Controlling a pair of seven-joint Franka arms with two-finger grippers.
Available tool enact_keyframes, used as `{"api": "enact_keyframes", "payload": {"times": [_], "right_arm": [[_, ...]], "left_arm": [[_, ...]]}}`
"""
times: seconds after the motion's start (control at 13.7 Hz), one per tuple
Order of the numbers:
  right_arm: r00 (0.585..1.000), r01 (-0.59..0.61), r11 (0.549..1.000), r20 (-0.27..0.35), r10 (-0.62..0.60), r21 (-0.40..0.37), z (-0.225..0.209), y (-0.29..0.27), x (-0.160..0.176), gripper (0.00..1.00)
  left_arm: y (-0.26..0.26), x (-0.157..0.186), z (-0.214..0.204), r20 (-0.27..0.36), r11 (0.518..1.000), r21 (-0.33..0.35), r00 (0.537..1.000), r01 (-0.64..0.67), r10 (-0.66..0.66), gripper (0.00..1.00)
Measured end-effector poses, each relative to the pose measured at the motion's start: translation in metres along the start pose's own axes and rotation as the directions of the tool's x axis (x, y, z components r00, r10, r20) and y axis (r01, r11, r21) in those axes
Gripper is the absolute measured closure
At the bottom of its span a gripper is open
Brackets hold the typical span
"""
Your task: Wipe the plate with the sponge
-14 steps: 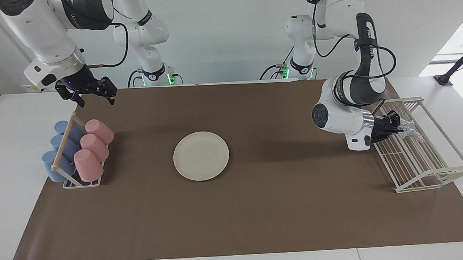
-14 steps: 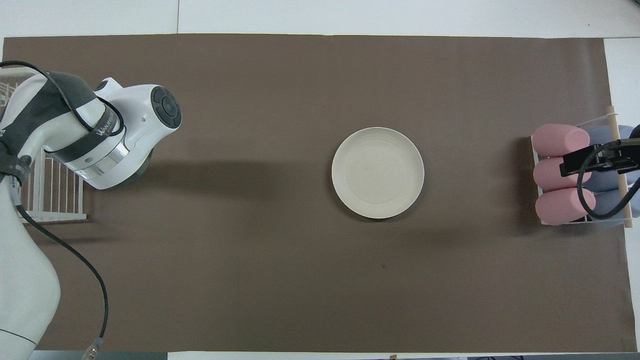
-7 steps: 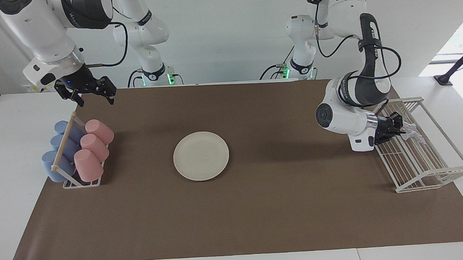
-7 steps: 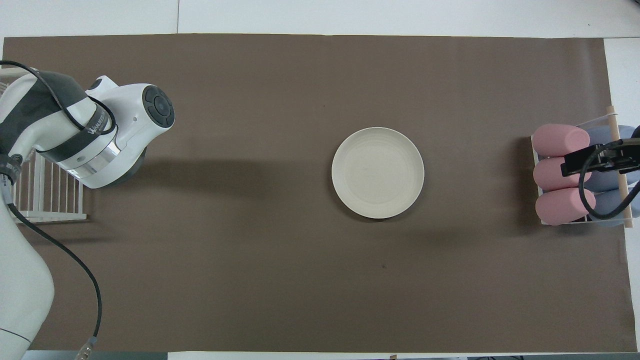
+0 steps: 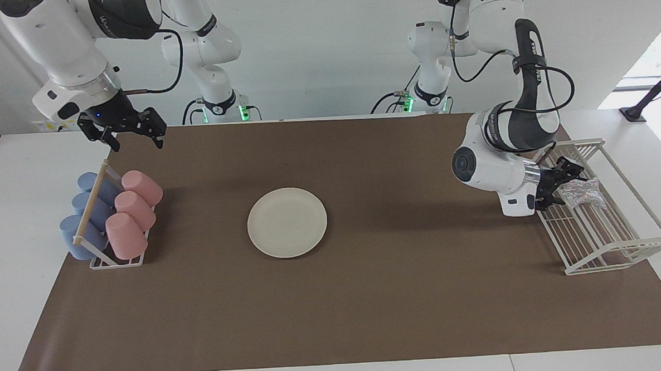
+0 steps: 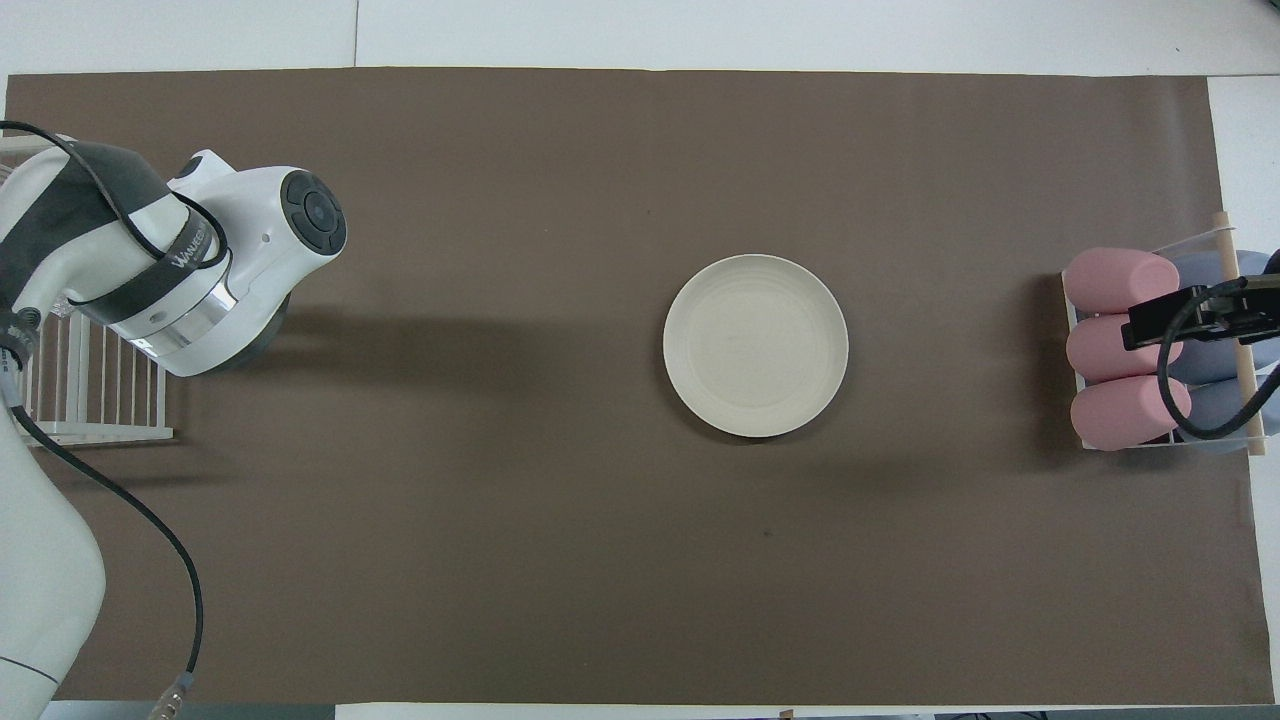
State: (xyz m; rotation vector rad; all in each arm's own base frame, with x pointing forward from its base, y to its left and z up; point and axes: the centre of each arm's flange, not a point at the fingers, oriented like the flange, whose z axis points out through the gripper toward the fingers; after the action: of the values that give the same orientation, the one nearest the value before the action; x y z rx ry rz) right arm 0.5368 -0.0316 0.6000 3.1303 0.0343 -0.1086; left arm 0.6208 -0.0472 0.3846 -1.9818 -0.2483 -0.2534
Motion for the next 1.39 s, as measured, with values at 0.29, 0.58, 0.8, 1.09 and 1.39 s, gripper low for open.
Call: {"api": "enact_keyframes", "payload": {"times": [0.29, 0.58, 0.8, 1.09, 1.39], "right_arm": [[1.000, 0.000, 1.000, -0.004, 0.000, 0.000, -0.002, 0.000, 0.000, 0.00], [1.000, 0.000, 1.000, -0.004, 0.000, 0.000, -0.002, 0.000, 0.000, 0.00], [1.000, 0.000, 1.000, -0.005, 0.000, 0.000, -0.002, 0.000, 0.000, 0.00], [1.000, 0.000, 1.000, -0.005, 0.000, 0.000, -0.003, 0.000, 0.000, 0.00], [1.000, 0.000, 1.000, -0.006, 0.000, 0.000, -0.003, 0.000, 0.000, 0.00]], "left_arm": [[0.000, 0.001, -0.001, 0.000, 1.000, -0.003, 1.000, 0.003, -0.003, 0.00], [-0.042, 0.019, -0.011, 0.152, 0.979, -0.172, 0.985, 0.112, -0.086, 0.00], [-0.109, 0.033, -0.018, 0.290, 0.902, -0.391, 0.955, 0.183, -0.068, 0.00], [-0.158, 0.018, -0.029, 0.415, 0.766, -0.598, 0.909, 0.236, 0.044, 0.00], [-0.217, -0.014, -0.056, 0.422, 0.607, -0.761, 0.886, 0.230, 0.194, 0.00]]}}
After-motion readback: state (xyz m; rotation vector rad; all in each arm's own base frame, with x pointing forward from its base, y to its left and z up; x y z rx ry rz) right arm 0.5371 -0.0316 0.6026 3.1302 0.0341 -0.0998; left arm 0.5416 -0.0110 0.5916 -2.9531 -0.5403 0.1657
